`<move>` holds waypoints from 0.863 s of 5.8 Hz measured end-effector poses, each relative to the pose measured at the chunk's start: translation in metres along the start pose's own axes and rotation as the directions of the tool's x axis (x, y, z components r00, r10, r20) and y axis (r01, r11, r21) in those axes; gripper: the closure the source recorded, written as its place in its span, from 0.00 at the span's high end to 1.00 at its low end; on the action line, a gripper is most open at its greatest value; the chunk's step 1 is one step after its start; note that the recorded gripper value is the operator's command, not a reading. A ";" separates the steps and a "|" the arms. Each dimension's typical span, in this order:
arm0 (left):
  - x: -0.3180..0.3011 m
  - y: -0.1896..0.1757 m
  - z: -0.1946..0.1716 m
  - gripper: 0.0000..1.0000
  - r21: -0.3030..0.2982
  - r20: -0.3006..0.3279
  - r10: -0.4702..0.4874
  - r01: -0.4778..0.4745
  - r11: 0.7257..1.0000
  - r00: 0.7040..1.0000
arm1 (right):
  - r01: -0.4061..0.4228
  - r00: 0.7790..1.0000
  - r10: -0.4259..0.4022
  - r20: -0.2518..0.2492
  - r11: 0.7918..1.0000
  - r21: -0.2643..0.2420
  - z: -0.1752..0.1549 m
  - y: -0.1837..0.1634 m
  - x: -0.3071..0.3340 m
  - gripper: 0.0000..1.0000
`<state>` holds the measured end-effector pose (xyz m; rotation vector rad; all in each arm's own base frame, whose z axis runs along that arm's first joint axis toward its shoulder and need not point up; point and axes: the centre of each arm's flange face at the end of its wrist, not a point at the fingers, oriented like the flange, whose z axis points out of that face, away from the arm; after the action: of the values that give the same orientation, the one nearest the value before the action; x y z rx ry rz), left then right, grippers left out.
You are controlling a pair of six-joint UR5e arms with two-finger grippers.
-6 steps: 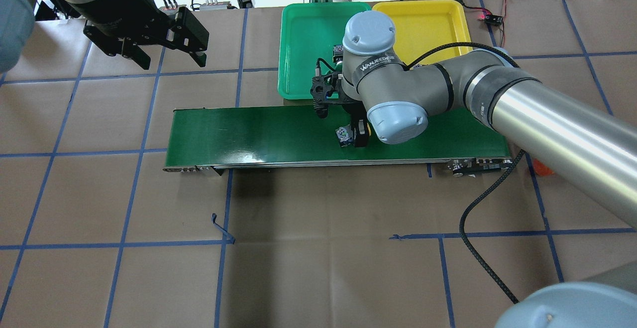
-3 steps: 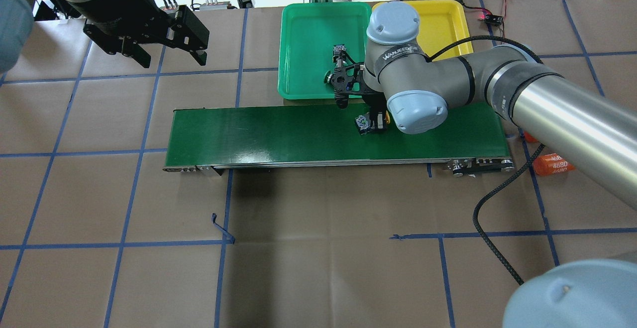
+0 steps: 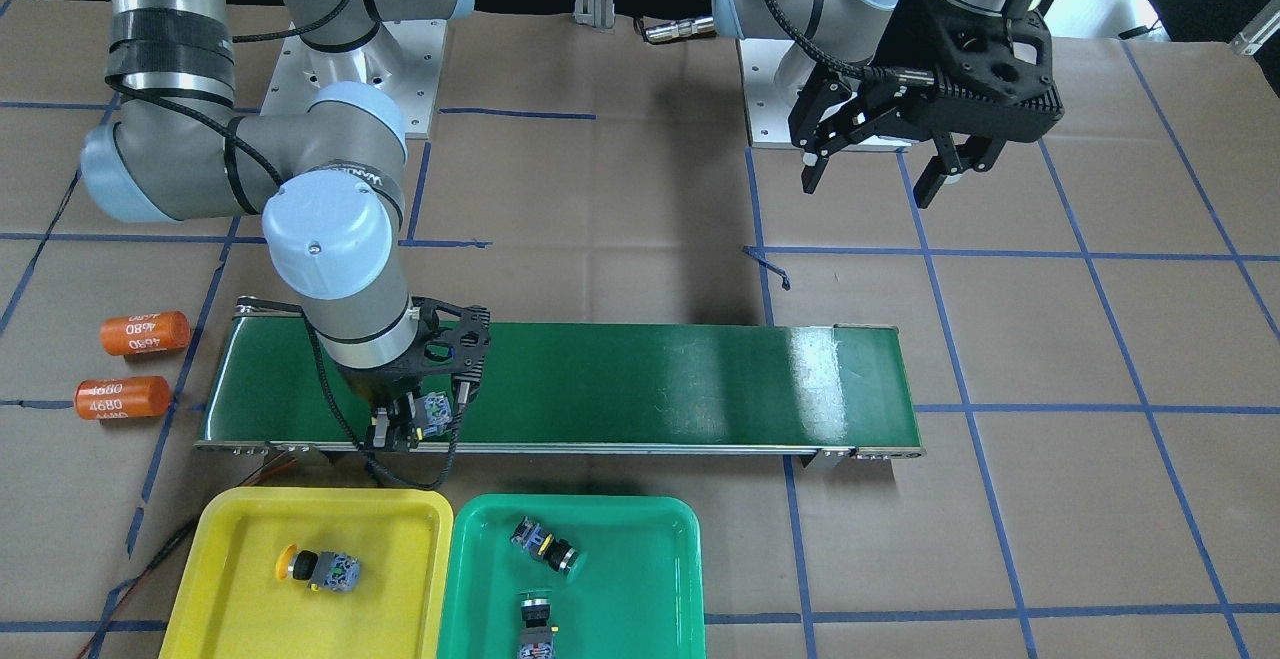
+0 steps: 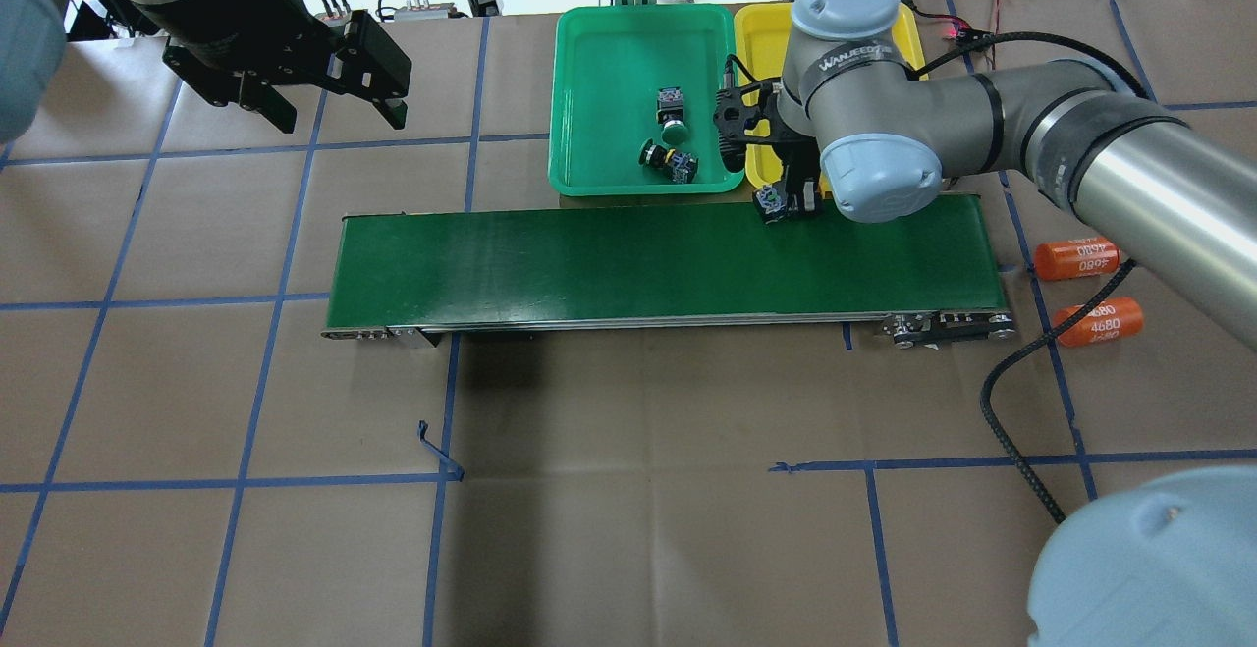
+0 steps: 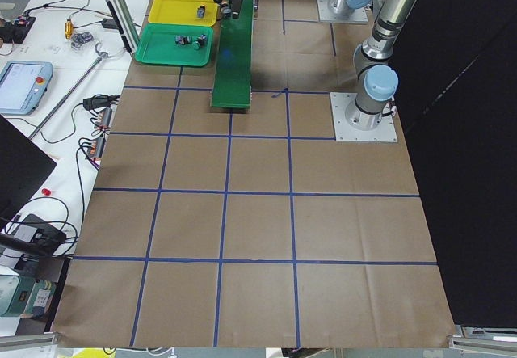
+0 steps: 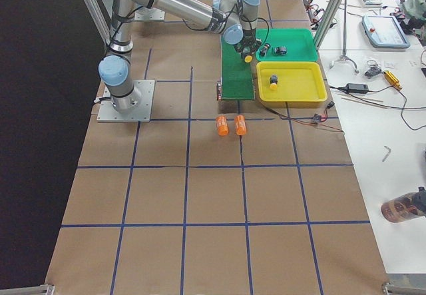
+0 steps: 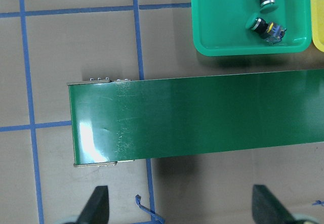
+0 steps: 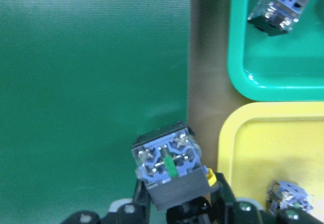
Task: Sort buttons by color to trays
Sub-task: 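Carry the yellow button into the yellow tray and open the right gripper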
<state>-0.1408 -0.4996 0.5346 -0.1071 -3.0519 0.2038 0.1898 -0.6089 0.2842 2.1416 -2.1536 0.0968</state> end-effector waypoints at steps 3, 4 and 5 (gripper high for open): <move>-0.001 -0.001 0.001 0.98 -0.001 0.000 0.000 0.000 1.000 1.000 | -0.035 0.997 0.035 -0.071 0.999 0.002 0.024 0.079 0.112 0.50; -0.001 -0.001 0.001 0.98 -0.001 0.000 -0.001 0.001 1.000 1.000 | -0.044 0.996 0.046 -0.081 0.999 0.023 0.047 0.089 0.145 1.00; -0.001 -0.001 0.001 0.98 0.000 -0.001 -0.002 0.002 1.000 1.000 | -0.047 0.994 0.053 -0.091 0.997 0.062 0.061 0.089 0.165 1.00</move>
<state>-0.1397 -0.5012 0.5334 -0.1039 -3.0513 0.2042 0.0988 -0.7795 0.2455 2.0703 -2.1784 0.2624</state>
